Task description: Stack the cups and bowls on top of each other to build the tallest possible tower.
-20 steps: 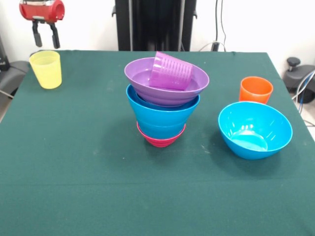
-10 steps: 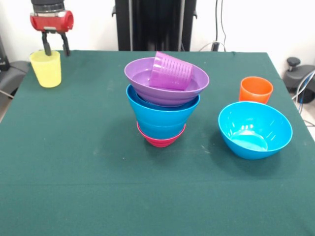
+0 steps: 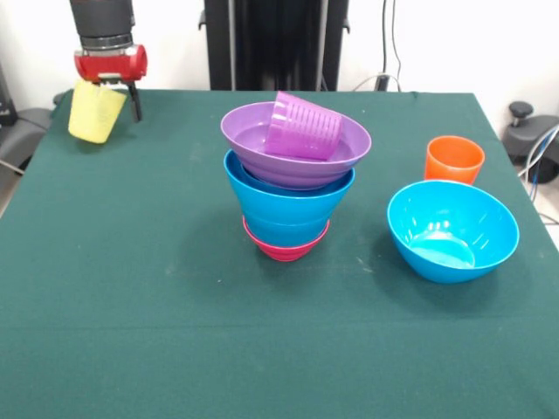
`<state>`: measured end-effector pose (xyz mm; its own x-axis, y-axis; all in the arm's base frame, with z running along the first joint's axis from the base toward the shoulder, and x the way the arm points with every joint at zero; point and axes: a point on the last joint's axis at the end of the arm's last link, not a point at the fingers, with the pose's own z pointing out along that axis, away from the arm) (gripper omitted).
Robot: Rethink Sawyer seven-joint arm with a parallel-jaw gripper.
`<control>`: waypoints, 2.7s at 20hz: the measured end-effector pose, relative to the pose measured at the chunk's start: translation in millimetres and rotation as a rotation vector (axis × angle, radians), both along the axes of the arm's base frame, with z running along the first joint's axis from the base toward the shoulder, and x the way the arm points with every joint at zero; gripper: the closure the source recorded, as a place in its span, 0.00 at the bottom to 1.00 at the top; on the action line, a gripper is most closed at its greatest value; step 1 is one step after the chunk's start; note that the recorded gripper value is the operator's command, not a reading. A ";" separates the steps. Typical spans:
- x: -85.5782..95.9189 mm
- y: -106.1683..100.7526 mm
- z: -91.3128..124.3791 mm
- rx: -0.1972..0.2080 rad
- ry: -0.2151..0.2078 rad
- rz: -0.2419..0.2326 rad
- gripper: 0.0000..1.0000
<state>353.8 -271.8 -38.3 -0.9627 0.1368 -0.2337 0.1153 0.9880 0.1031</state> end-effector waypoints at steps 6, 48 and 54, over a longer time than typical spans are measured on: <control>-3.1 -3.5 -1.8 0.001 -0.003 -0.012 0.00; 60.1 -13.3 154.9 -0.005 -0.065 -0.242 1.00; 77.8 9.4 212.2 -0.010 -0.075 -0.290 1.00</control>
